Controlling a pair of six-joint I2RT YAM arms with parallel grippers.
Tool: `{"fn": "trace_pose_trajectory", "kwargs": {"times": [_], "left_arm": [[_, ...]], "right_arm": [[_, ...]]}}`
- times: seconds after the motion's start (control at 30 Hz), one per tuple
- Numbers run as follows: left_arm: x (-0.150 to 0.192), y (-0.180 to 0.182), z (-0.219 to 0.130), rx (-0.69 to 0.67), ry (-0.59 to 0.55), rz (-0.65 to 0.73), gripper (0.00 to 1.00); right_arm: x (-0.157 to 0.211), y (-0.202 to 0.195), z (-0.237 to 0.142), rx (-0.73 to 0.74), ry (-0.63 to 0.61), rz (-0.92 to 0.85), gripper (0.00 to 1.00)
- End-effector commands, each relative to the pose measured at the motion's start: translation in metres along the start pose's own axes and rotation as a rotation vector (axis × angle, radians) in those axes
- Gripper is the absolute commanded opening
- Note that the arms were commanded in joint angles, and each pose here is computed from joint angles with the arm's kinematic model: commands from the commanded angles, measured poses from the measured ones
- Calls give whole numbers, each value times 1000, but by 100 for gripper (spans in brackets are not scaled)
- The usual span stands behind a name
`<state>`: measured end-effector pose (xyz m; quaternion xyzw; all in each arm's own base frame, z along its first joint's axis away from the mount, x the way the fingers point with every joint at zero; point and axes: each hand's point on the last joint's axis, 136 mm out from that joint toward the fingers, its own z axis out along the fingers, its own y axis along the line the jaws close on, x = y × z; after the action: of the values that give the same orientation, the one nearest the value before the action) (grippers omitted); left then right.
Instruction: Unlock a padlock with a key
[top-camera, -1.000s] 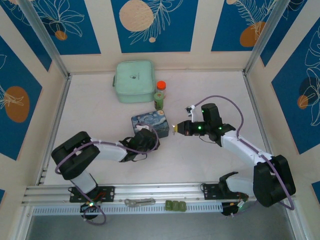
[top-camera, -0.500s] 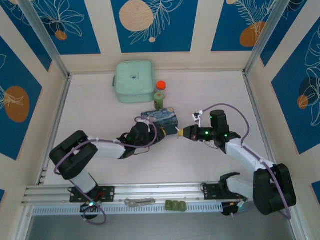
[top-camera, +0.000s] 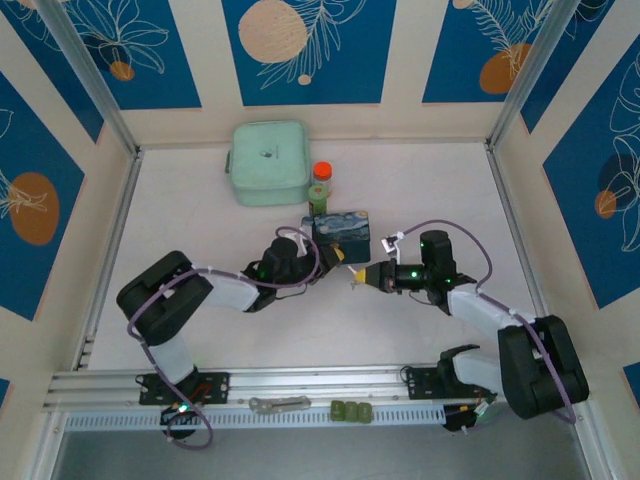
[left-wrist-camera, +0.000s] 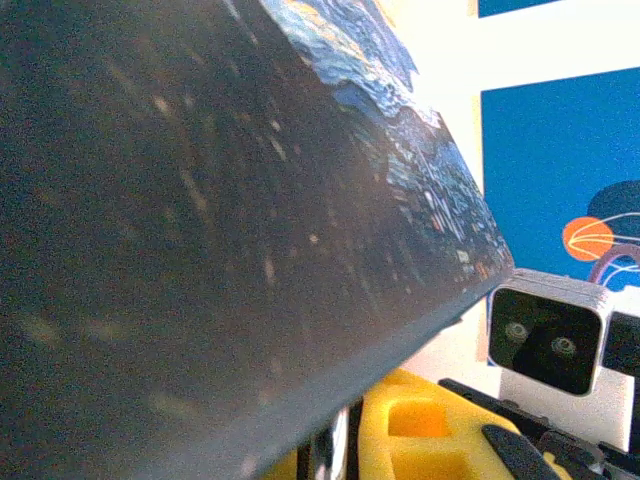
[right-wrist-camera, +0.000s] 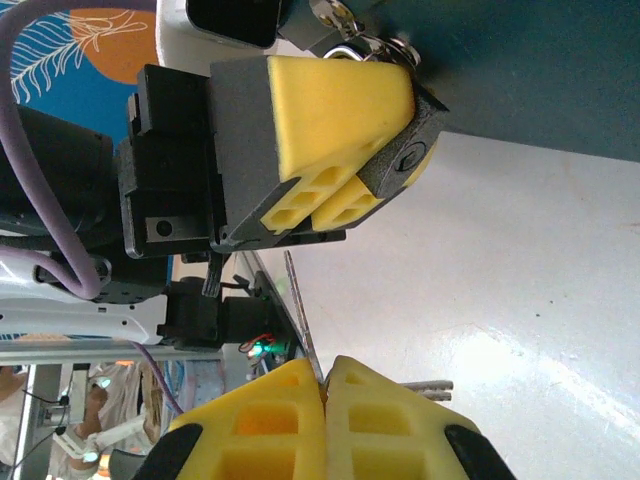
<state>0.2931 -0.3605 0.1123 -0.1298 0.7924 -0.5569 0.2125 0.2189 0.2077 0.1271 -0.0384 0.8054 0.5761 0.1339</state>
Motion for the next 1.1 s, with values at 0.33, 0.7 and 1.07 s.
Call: {"fn": "trace_pose_trajectory", "kwargs": {"times": [0.33, 0.7, 1.07], "left_arm": [[-8, -52, -2, 228, -2, -10, 0], [-2, -56, 2, 307, 36, -36, 0], [0, -58, 1, 325, 48, -27, 0]], "right_arm": [[-6, -13, 2, -45, 33, 30, 0], [-16, -5, -4, -78, 21, 3, 0], [-23, -8, -7, -85, 22, 7, 0]]}}
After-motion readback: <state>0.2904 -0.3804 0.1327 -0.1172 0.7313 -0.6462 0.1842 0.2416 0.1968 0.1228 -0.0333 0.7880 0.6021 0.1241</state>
